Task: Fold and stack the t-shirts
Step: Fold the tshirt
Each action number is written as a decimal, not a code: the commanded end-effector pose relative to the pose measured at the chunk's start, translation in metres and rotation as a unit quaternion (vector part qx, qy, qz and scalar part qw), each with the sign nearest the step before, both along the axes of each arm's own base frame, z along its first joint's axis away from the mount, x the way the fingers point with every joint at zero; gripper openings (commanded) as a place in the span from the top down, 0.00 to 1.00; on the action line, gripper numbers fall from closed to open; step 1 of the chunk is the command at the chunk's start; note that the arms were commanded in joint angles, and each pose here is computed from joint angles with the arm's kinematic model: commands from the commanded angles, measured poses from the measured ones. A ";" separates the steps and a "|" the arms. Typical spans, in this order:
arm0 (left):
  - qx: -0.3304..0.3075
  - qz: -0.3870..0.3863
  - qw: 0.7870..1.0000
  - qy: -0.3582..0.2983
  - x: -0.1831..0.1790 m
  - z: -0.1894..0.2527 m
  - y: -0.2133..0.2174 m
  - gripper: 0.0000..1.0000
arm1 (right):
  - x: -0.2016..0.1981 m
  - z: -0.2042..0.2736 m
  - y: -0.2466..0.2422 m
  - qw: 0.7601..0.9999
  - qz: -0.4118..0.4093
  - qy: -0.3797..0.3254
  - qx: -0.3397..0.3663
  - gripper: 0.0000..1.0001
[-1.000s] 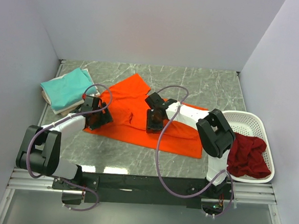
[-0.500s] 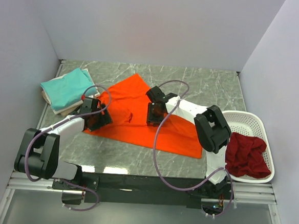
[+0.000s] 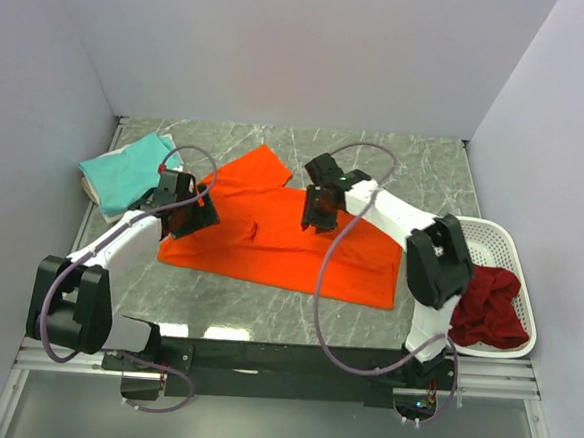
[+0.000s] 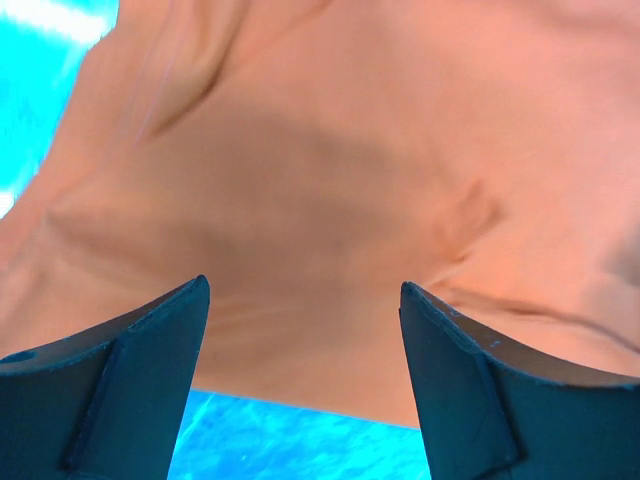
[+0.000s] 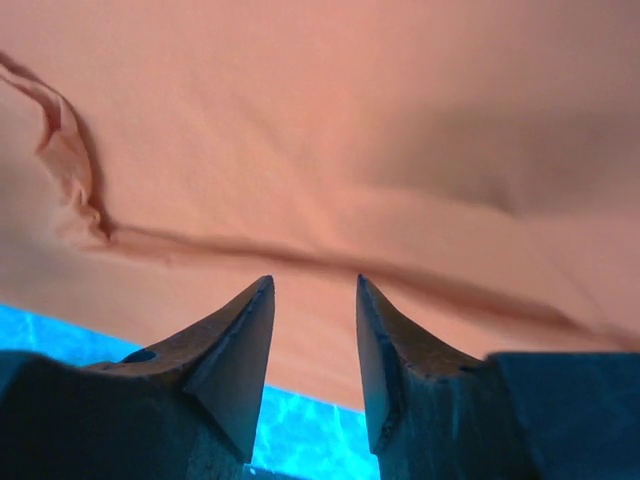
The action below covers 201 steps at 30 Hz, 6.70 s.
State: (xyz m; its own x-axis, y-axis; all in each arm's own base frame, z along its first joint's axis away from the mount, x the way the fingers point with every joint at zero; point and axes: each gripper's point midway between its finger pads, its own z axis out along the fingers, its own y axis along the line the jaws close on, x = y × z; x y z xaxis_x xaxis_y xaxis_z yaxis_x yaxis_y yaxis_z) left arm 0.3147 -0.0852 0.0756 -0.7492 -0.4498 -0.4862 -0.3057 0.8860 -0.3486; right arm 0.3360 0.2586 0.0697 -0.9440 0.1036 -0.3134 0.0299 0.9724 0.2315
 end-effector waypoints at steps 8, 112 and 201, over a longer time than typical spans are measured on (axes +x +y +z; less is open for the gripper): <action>-0.007 0.004 1.000 0.001 0.012 -0.025 -0.002 0.17 | -0.074 0.003 -0.061 0.999 -0.046 0.002 0.016 0.52; -0.014 0.106 0.992 0.074 -0.087 -0.064 -0.005 0.13 | -0.148 -0.065 -0.152 0.986 -0.115 0.116 -0.028 0.52; 0.041 0.019 0.998 -0.039 0.081 0.034 -0.035 0.06 | 0.000 -0.054 -0.243 0.968 -0.212 0.009 -0.130 0.66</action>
